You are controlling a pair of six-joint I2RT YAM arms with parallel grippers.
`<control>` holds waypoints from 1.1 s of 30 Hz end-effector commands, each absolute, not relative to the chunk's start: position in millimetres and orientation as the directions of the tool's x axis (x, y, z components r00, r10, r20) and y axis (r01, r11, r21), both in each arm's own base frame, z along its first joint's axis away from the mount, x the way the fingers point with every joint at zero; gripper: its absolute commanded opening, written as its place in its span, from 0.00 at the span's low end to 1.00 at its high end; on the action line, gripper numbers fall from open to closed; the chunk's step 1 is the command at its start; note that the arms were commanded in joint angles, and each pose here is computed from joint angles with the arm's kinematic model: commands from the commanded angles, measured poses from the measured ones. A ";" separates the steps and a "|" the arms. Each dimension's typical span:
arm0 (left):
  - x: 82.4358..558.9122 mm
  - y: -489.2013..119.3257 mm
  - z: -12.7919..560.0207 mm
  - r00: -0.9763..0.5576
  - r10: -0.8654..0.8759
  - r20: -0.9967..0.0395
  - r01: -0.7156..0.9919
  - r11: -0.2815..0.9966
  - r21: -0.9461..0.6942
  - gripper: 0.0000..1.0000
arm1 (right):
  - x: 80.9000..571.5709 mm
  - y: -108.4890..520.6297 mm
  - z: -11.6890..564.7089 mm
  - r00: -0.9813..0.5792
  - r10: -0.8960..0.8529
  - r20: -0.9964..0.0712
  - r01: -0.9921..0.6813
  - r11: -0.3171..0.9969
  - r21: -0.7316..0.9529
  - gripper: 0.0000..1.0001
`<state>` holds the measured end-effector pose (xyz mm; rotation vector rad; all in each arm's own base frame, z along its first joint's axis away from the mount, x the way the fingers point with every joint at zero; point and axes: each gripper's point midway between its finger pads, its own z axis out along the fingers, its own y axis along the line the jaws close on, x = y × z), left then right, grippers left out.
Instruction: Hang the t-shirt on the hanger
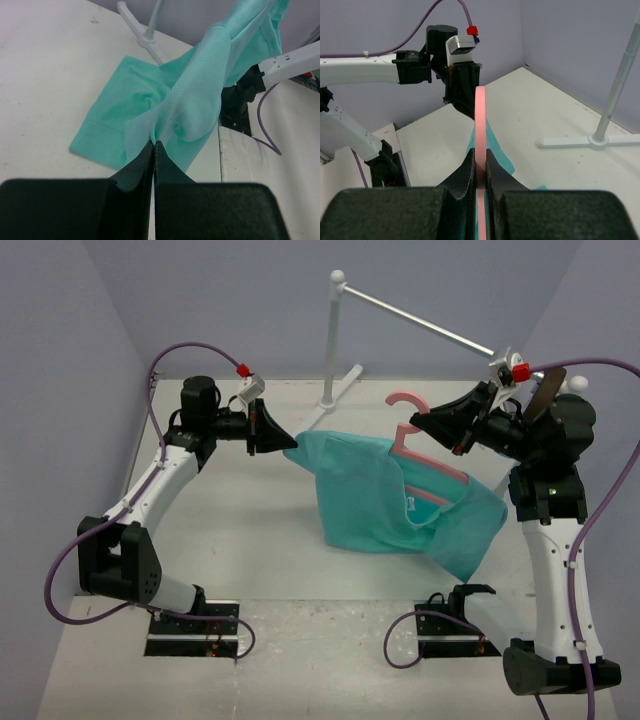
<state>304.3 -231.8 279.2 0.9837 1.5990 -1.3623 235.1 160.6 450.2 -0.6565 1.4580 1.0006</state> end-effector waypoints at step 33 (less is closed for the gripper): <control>313.4 -96.6 454.1 0.036 -0.302 -0.953 0.487 0.838 -0.247 1.00 | 205.1 146.5 578.2 0.039 0.363 -0.931 -0.704 0.671 0.232 0.00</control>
